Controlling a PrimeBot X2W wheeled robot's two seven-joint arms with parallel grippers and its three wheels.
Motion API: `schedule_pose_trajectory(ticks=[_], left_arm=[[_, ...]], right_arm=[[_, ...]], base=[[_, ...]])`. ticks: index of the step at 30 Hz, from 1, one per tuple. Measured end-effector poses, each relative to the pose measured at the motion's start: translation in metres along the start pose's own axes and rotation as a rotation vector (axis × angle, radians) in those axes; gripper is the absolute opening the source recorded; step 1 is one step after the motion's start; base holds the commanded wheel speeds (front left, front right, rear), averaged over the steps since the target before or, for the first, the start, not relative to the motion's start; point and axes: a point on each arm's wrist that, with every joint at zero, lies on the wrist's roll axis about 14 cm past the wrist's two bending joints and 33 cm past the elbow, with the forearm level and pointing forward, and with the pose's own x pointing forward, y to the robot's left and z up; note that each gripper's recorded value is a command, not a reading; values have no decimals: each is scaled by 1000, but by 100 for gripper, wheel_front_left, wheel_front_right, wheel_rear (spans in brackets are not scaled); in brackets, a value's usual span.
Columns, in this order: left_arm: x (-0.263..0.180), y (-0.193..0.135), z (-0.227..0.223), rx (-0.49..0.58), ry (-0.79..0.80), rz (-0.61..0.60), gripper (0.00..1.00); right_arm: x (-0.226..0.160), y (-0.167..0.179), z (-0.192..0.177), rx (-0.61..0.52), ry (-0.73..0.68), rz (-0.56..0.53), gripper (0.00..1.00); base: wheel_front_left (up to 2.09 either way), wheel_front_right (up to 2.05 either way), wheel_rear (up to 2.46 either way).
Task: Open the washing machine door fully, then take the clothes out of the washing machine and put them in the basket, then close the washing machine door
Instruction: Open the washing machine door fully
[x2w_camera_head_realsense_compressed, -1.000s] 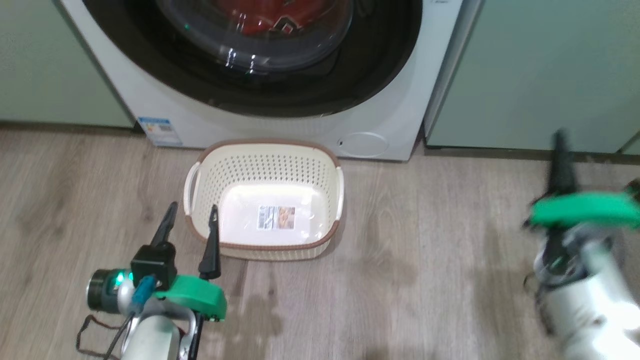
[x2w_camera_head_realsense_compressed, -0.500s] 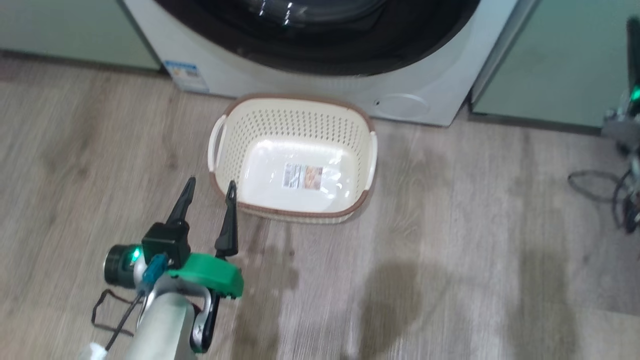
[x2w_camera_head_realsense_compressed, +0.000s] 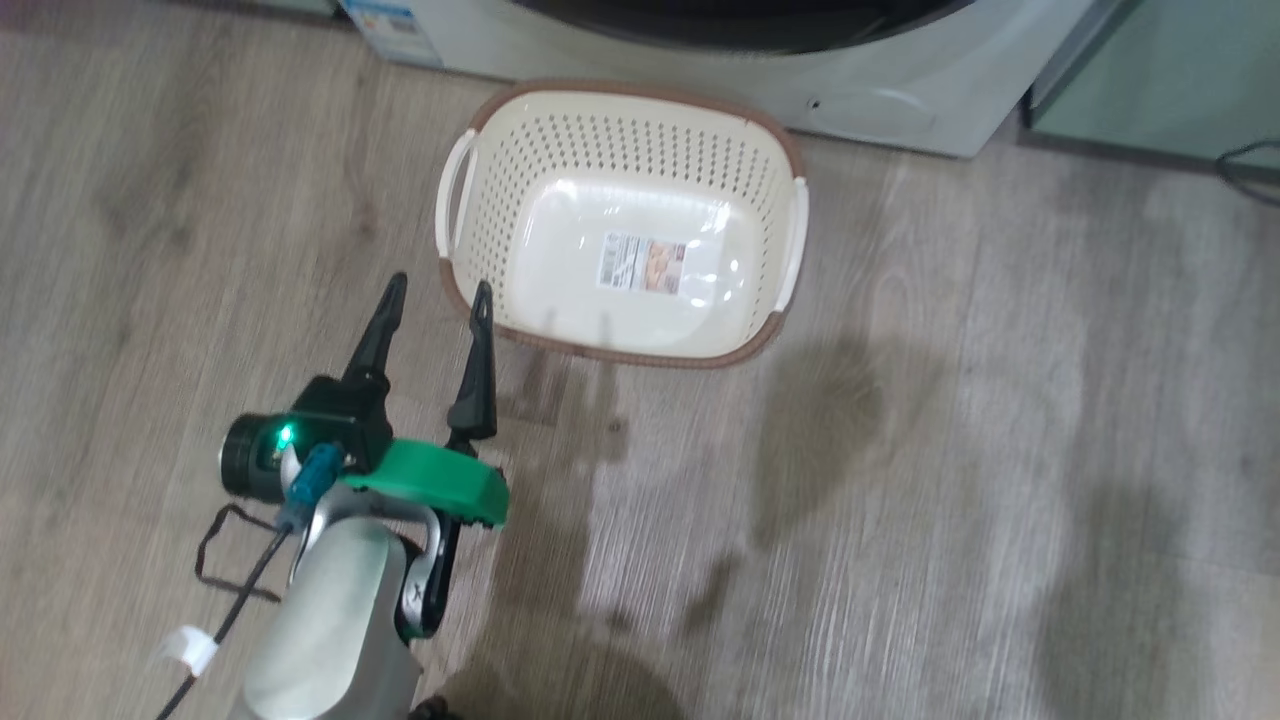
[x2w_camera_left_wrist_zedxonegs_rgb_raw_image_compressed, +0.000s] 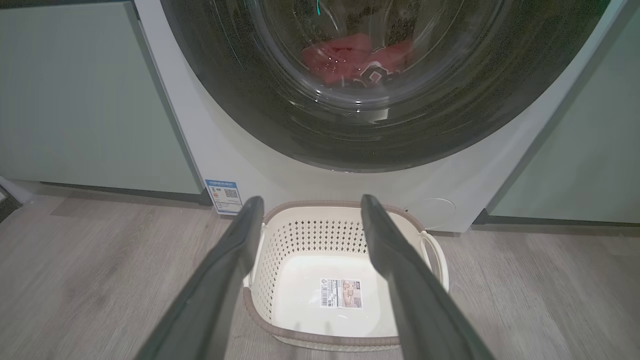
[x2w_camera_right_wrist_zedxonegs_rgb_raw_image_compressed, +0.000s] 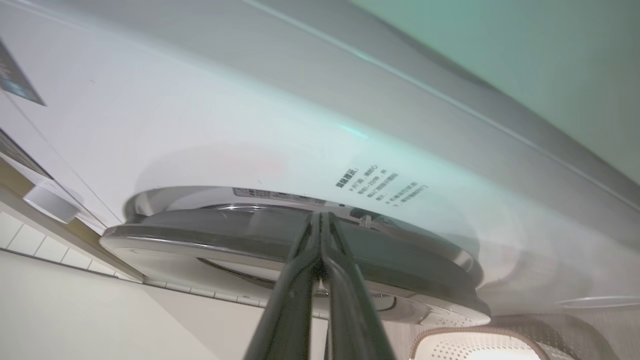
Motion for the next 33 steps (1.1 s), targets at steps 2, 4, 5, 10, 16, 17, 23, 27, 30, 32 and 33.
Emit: schedule_pose_trajectory(ticks=[2, 4, 5, 10, 16, 17, 23, 27, 30, 32, 33], left_arm=[[4, 2, -2, 2, 3, 5, 100], [6, 4, -4, -1, 10, 11, 100], [6, 5, -6, 2, 13, 15, 100], [7, 9, -14, -5, 37, 31, 100], [11, 8, -15, -2, 37, 30, 100], [12, 8, -14, -6, 34, 31, 100], [11, 13, -13, -8, 34, 49, 100], [10, 14, -12, -6, 32, 50, 100], [8, 15, -7, -13, 21, 54, 100], [7, 15, -4, -15, 12, 55, 100], [6, 15, -2, -16, 8, 56, 100]], right_arm=[[8, -3, -2, -3, 27, -2, 0], [16, -4, -5, -12, 60, 1, 0], [20, -3, -6, -14, 72, 4, 0], [37, -1, -14, -44, 128, 15, 0], [51, -3, -27, -78, 184, 8, 0], [52, -3, -29, -80, 193, 7, 0], [61, -2, -33, -89, 209, 6, 0], [62, 1, -39, -95, 236, 12, 0], [60, 7, -46, -112, 276, 20, 0], [57, 15, -54, -123, 304, 36, 0], [54, 19, -59, -127, 323, 44, 0]], base=[[0, 0, 0], [0, 0, 0], [0, 0, 0], [0, 0, 0], [0, 0, 0], [0, 0, 0], [0, 0, 0], [0, 0, 0], [0, 0, 0], [0, 0, 0], [0, 0, 0]])
